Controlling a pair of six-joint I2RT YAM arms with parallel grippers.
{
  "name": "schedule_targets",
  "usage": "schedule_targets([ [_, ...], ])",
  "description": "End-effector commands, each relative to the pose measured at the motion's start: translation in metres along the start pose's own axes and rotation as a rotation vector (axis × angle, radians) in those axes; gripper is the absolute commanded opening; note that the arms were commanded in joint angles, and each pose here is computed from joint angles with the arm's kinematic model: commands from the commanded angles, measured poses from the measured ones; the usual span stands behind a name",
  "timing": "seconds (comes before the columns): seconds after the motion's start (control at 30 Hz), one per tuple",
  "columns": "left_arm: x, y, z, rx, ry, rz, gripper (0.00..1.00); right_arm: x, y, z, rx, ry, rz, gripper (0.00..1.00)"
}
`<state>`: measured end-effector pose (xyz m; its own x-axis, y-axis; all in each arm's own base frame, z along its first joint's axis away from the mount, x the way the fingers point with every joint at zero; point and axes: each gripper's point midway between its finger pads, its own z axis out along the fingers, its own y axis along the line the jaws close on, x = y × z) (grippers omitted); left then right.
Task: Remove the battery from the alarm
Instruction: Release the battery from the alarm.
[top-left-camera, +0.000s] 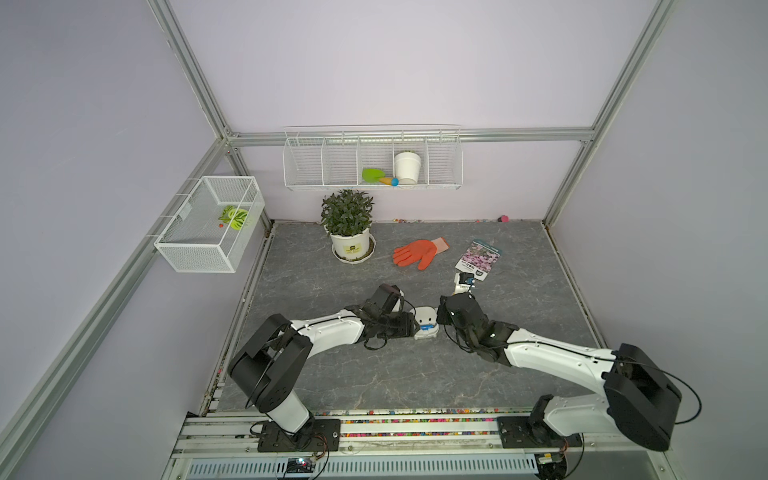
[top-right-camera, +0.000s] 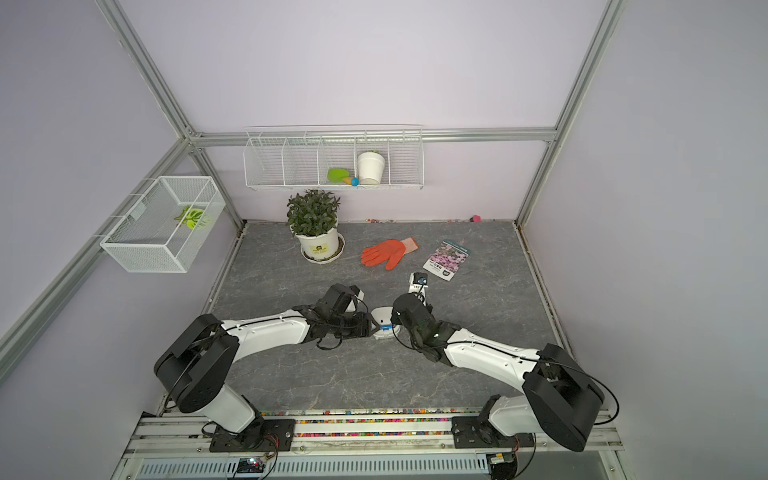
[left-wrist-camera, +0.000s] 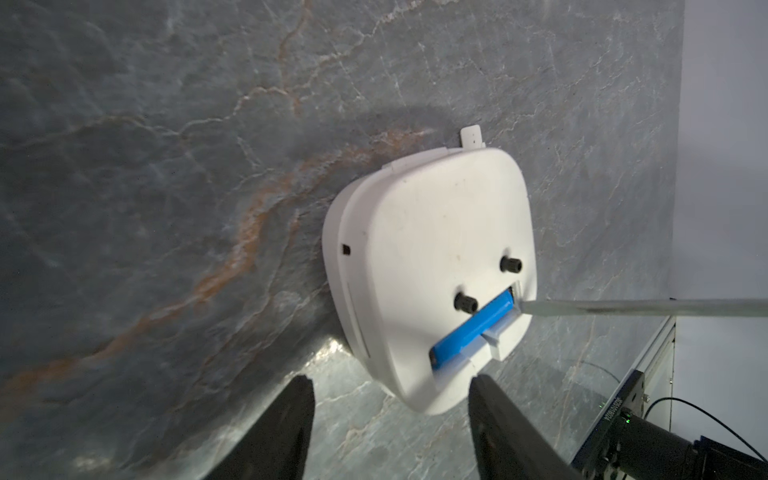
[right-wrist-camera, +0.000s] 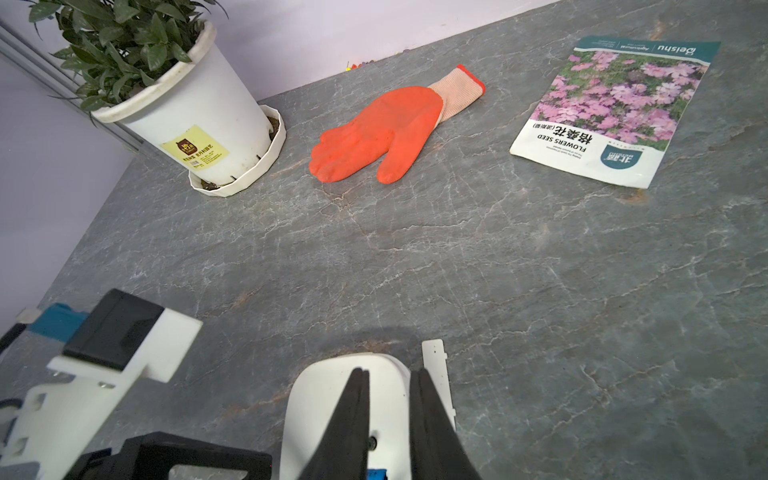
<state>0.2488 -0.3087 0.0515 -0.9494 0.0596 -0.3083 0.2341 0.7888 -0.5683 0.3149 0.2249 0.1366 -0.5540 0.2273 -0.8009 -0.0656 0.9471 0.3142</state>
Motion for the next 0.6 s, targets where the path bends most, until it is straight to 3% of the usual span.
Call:
schedule_targets([
  [0.0, -0.006, 0.0, 0.003, -0.015, -0.001, 0.017, 0.61, -0.009, 0.008, 0.004, -0.016, -0.018, -0.019, 0.0],
  [0.27, -0.003, 0.003, 0.005, -0.023, 0.012, 0.015, 0.52, 0.001, 0.004, 0.008, -0.002, 0.009, -0.026, 0.0],
  [0.57, 0.002, 0.006, 0.008, -0.018, 0.029, 0.007, 0.43, 0.011, 0.0, 0.014, -0.072, 0.024, 0.103, 0.0],
])
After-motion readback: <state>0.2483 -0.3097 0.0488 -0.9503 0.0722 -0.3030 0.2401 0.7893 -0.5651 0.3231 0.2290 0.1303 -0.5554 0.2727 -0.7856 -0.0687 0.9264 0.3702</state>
